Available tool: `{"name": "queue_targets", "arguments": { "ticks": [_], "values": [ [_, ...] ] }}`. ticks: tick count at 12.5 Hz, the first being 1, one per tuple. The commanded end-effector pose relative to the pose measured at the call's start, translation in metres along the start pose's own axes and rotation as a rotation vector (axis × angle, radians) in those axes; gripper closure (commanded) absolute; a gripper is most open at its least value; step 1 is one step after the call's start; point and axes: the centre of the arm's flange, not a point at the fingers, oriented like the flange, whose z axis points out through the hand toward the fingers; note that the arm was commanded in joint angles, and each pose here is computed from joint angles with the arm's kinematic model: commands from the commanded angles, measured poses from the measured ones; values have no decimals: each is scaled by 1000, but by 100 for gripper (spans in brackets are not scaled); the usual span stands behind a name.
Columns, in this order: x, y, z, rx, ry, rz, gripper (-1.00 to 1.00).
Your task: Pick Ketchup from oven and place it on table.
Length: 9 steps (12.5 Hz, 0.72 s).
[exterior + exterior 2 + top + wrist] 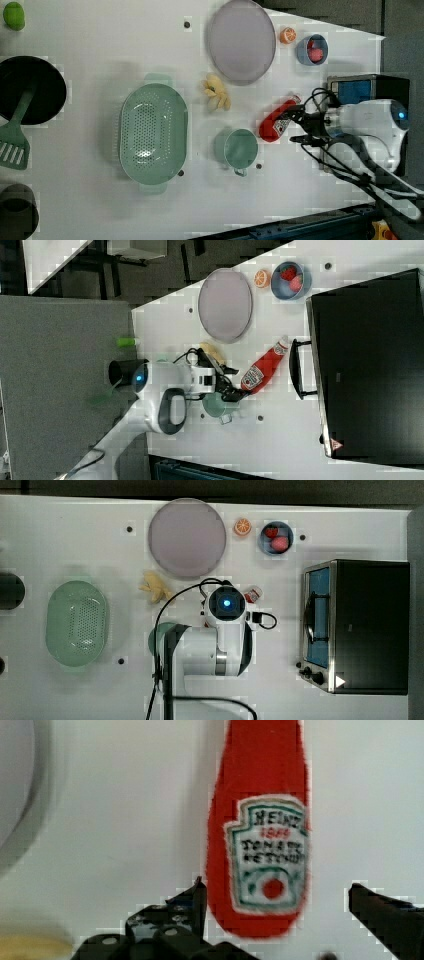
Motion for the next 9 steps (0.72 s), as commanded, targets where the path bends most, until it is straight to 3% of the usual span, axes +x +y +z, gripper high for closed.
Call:
{"name": "queue_targets", "arguments": {
  "ticks": [1, 4, 9],
  "values": [
    [17, -16, -139, 161, 115, 20, -100],
    [8, -7, -241, 166, 106, 12, -100],
    [-4, 5, -376, 213, 145, 1, -100]
  ]
}}
